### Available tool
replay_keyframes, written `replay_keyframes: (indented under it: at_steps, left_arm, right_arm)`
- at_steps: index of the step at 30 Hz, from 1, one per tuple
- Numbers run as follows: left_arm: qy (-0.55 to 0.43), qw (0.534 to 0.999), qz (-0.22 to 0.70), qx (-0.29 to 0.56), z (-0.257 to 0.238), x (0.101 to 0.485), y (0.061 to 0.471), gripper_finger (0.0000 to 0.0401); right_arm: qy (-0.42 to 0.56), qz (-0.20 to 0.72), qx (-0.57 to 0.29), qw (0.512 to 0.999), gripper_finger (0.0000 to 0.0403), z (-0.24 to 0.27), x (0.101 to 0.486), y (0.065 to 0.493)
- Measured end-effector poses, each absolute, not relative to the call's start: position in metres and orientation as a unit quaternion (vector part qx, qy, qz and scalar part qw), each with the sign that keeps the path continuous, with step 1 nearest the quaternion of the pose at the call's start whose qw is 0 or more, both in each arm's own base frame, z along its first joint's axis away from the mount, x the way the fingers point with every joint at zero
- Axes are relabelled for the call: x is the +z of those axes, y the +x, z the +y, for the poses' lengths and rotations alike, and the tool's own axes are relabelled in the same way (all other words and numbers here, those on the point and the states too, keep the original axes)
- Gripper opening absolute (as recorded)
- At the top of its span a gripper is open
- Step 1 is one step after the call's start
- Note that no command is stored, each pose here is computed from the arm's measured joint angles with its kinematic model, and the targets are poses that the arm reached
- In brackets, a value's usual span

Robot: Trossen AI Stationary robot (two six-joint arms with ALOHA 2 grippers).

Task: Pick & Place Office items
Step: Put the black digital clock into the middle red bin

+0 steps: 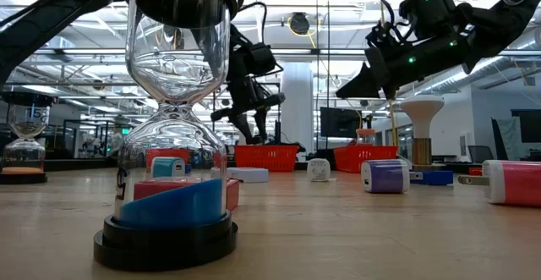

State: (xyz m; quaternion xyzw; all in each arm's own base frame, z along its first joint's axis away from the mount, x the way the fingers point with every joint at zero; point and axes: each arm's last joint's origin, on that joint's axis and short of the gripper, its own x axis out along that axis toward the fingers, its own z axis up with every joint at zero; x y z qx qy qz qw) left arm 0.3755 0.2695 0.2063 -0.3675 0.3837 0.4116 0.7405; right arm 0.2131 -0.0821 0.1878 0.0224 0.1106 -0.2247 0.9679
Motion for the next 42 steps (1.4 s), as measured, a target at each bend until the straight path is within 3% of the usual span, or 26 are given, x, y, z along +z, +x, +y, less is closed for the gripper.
replay_keyframes:
  at_steps: [11, 21, 42]
  left_arm:
    - [-0.404, 0.719, 0.372, 0.427, 0.29, 0.183, 0.37, 0.0135]
    - [-0.405, 0.715, 0.377, 0.428, 0.29, 0.181, 0.37, 0.018]
    - [-0.395, 0.718, 0.404, 0.406, 0.285, 0.179, 0.37, 0.0186]
  right_arm:
    - [0.02, 0.107, -0.214, 0.971, 0.0004, -0.077, 0.188, 0.215]
    - [0.019, 0.102, -0.214, 0.971, 0.0004, -0.077, 0.189, 0.215]
    - [0.021, 0.102, -0.214, 0.971, 0.0004, -0.077, 0.189, 0.215]
